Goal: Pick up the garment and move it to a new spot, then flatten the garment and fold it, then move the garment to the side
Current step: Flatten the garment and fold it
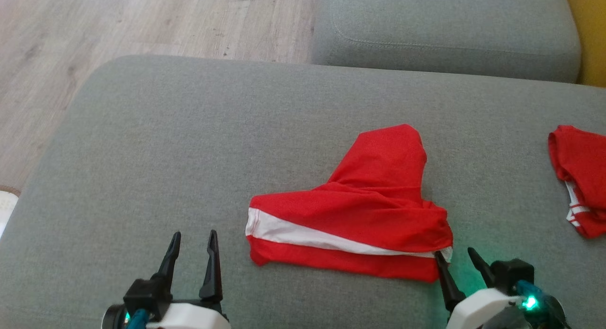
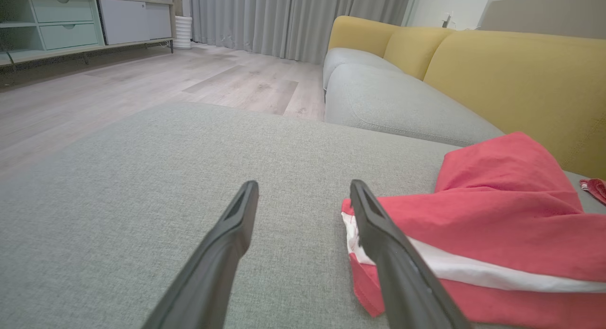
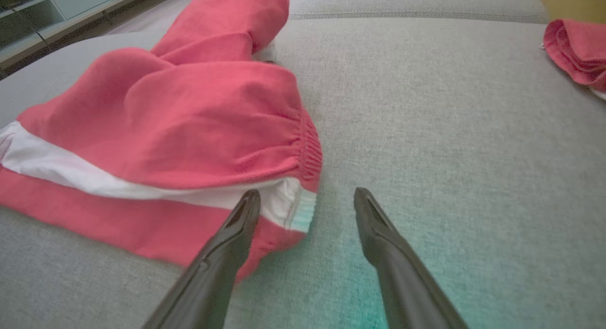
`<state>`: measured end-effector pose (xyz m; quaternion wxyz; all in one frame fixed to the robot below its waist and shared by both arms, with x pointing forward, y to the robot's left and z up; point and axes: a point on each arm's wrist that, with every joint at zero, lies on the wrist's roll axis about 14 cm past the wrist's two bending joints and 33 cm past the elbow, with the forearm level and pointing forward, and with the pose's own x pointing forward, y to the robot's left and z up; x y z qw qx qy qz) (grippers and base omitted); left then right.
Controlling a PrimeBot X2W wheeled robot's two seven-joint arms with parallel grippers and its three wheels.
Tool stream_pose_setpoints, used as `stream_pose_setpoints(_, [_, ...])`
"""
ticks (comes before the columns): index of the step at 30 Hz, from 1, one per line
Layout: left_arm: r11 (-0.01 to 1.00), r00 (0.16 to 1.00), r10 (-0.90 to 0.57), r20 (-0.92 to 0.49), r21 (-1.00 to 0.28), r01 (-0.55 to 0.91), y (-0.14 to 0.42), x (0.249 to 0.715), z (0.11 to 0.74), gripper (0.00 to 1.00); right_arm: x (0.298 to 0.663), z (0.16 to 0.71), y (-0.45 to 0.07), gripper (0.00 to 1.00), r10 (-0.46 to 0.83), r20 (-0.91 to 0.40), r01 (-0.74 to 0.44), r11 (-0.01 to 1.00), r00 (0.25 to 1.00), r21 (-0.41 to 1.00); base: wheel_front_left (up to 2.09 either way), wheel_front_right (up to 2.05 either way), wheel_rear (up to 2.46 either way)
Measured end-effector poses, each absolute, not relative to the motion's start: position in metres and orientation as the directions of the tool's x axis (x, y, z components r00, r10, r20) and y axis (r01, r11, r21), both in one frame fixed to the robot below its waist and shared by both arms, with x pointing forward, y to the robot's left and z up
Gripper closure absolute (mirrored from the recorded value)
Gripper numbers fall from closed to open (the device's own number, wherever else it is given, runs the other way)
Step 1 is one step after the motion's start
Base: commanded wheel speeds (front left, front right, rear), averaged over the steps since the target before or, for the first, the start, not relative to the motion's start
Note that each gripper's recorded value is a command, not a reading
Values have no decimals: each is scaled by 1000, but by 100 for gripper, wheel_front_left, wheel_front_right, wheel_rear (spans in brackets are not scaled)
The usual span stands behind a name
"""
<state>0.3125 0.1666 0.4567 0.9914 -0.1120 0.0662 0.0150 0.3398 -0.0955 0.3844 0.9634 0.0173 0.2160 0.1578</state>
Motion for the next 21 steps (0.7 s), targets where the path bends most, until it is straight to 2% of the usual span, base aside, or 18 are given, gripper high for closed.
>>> stream_pose_setpoints(4, [974,991,22,-135,-220,-52,169,311,456,0,345,389,-90,0,325,-394,-305,945,860,115,0,0,0])
stream_pose_setpoints(12, [975,990,27,-141,-217,-58,170,310,455,0,337,371,-86,0,336,-457,-310,941,824,134,0,0,0])
stream_pose_setpoints(14, [975,989,24,-148,-215,-56,170,310,453,0,341,372,-84,27,340,-453,-313,940,825,135,0,0,0])
stream_pose_setpoints(16, [975,988,14,-157,-215,-48,168,309,450,0,345,375,-82,46,344,-442,-317,939,828,138,0,0,0])
stream_pose_setpoints(19, [976,981,-15,-194,-214,-28,162,308,441,0,347,375,-77,61,355,-441,-327,935,825,141,0,0,0])
stream_pose_setpoints(21, [977,978,-34,-208,-215,-12,157,307,437,0,347,374,-76,82,358,-442,-330,933,823,141,0,0,0])
